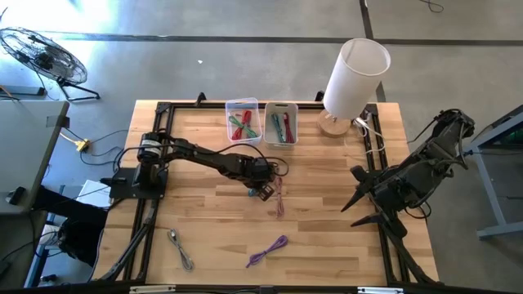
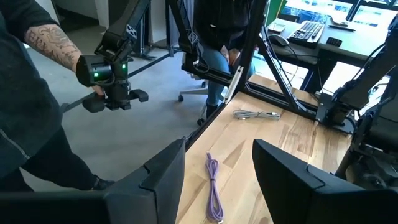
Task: Pick & Place USB Port
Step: Put the blue cable into the gray bin
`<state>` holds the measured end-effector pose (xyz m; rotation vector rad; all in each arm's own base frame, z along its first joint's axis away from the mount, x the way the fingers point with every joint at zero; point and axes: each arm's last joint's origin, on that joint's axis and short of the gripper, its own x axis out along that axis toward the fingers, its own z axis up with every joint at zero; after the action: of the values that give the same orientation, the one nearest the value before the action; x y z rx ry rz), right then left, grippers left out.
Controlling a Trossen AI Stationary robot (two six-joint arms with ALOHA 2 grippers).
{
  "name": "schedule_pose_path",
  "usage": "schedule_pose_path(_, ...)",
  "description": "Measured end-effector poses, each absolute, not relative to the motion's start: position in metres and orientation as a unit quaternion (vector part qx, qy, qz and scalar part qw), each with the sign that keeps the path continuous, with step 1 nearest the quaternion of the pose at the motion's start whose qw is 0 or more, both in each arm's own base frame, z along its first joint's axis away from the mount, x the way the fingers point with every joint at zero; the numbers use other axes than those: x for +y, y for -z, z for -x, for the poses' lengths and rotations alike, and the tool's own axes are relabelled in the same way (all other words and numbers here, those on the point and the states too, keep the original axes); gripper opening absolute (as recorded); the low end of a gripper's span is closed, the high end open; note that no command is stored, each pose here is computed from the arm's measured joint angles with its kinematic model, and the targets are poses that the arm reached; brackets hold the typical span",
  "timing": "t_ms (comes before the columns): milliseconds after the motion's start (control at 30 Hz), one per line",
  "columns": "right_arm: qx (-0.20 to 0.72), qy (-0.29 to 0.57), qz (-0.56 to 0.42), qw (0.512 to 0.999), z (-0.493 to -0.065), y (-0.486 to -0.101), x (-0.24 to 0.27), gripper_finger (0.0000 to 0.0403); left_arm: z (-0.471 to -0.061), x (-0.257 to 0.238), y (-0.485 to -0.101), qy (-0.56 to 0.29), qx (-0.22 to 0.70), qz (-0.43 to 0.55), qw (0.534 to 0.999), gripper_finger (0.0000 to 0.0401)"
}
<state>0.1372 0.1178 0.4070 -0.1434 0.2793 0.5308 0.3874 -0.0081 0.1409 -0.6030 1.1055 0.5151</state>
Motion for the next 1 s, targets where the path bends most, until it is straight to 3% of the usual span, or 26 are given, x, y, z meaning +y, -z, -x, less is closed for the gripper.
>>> schedule_pose_path(267, 0.136, -0.246, 0.075, 0.957, -0.138, -0.407, 0.117, 0.0181, -0.379, -0.016, -0.162, -0.248, 0.495, 0.231, 0.8, 0.0011)
schedule_pose_path(633, 0.107, -0.222, 0.091, 0.965, -0.14, -0.412, 0.116, 0.0181, -0.35, -0.03, -0.257, -0.255, 0.361, 0.172, 0.88, 0.001)
schedule_pose_path(1000, 0.039, -0.196, 0.111, 0.973, -0.144, -0.424, 0.117, 0.0181, -0.312, -0.055, -0.34, -0.194, 0.211, 0.028, 0.958, 0.001)
